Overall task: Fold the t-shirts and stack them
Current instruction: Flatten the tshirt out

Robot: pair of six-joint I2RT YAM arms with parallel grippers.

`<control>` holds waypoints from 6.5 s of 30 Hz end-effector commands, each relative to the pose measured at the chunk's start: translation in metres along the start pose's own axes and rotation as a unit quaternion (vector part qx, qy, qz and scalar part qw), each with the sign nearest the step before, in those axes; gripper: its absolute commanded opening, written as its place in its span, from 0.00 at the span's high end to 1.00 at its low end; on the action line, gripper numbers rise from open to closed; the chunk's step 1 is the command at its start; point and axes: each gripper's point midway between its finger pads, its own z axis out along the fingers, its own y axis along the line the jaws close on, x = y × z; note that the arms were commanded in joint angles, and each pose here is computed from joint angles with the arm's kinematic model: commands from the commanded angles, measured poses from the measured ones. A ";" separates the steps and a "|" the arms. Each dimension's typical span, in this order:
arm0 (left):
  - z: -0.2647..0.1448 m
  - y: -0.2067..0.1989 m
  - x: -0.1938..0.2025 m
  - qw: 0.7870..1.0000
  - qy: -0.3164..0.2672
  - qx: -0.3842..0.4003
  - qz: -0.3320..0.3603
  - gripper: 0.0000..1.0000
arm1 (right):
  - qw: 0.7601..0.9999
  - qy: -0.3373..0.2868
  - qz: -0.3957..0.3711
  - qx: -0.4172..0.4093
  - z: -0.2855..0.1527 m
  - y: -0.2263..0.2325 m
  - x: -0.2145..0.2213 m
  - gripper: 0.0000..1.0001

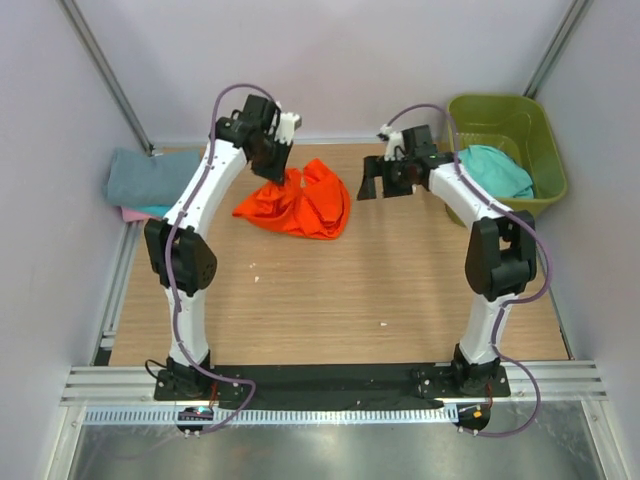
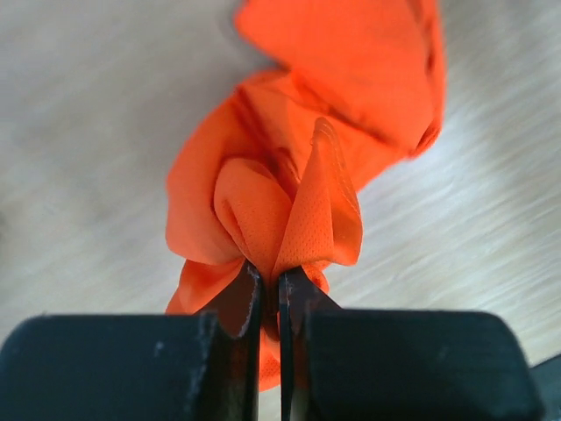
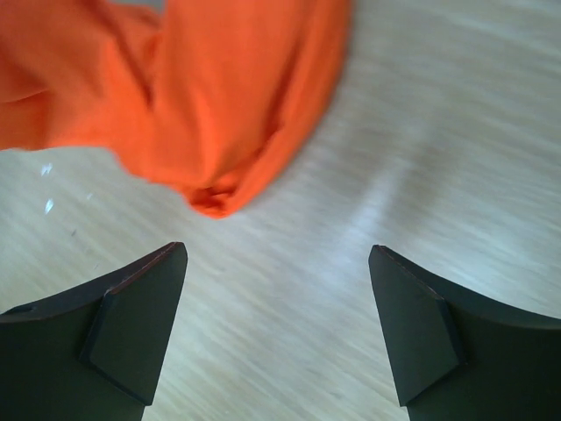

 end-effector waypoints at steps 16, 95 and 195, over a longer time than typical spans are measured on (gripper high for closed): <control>-0.106 -0.081 -0.150 0.945 -0.284 0.021 0.159 1.00 | 0.988 -0.143 -0.054 0.017 -0.081 -0.009 -0.088 0.10; -0.014 0.015 0.031 0.956 -0.060 0.133 -0.254 0.26 | 0.809 -0.257 -0.488 0.203 -0.051 0.074 -0.229 0.99; 0.014 0.071 0.043 0.999 -0.053 0.003 -0.003 0.36 | 0.886 0.056 -0.460 0.017 -0.093 -0.004 0.157 0.28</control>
